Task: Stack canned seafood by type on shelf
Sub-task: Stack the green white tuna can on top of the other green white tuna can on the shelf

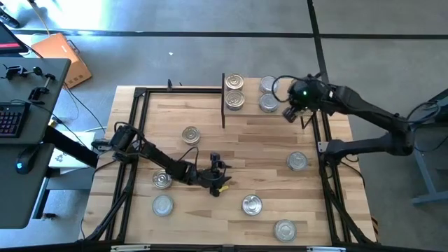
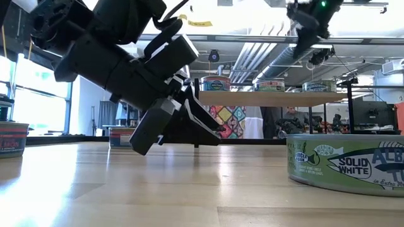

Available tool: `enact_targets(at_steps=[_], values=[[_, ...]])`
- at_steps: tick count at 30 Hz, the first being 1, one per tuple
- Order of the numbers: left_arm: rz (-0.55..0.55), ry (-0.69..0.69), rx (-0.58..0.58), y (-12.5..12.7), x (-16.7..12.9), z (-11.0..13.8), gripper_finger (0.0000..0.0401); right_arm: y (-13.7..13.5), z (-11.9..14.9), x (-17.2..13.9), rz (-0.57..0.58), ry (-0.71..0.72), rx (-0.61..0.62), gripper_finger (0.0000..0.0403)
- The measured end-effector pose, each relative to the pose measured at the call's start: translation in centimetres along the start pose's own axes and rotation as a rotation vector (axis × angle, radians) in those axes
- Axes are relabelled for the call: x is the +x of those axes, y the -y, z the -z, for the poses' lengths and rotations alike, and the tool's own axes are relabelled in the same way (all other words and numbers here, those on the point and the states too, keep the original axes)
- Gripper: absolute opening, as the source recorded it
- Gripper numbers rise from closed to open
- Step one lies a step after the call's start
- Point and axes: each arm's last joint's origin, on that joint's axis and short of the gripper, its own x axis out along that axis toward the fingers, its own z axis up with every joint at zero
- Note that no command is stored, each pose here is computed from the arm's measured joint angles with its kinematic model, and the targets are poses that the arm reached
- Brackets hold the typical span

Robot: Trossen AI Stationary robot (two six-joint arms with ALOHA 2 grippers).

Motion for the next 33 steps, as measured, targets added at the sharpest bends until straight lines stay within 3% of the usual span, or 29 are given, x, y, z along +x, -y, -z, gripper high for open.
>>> enact_targets(at_steps=[6,12,18,25,29,33], values=[[0.001,0.0,-0.021,0.1,0.0,0.0,0.0213,-5.6,0.8,1.3,-0.192,0.202,-0.118,0.0004],[0.001,0.0,-0.021,0.1,0.0,0.0,0.0213,-12.2,5.0,2.2,-0.445,0.324,-0.237,0.0004],[0.001,0.0,-0.023,0.1,0.0,0.0,0.0213,-16.7,9.6,0.0,-0.697,0.342,-0.273,0.0004],[-0.002,0.012,-0.039,0.0,0.0,-0.1,0.0213,-21.2,14.2,-2.7,-0.902,0.191,-0.243,0.0021],[-0.002,0.014,-0.047,0.0,0.0,-0.2,0.0213,-22.8,17.0,-2.7,-0.935,-0.056,-0.135,0.0044],[-0.002,0.015,-0.048,0.0,0.0,-0.2,0.0213,-23.9,19.0,-3.2,-1.048,-0.365,-0.078,0.0058]])
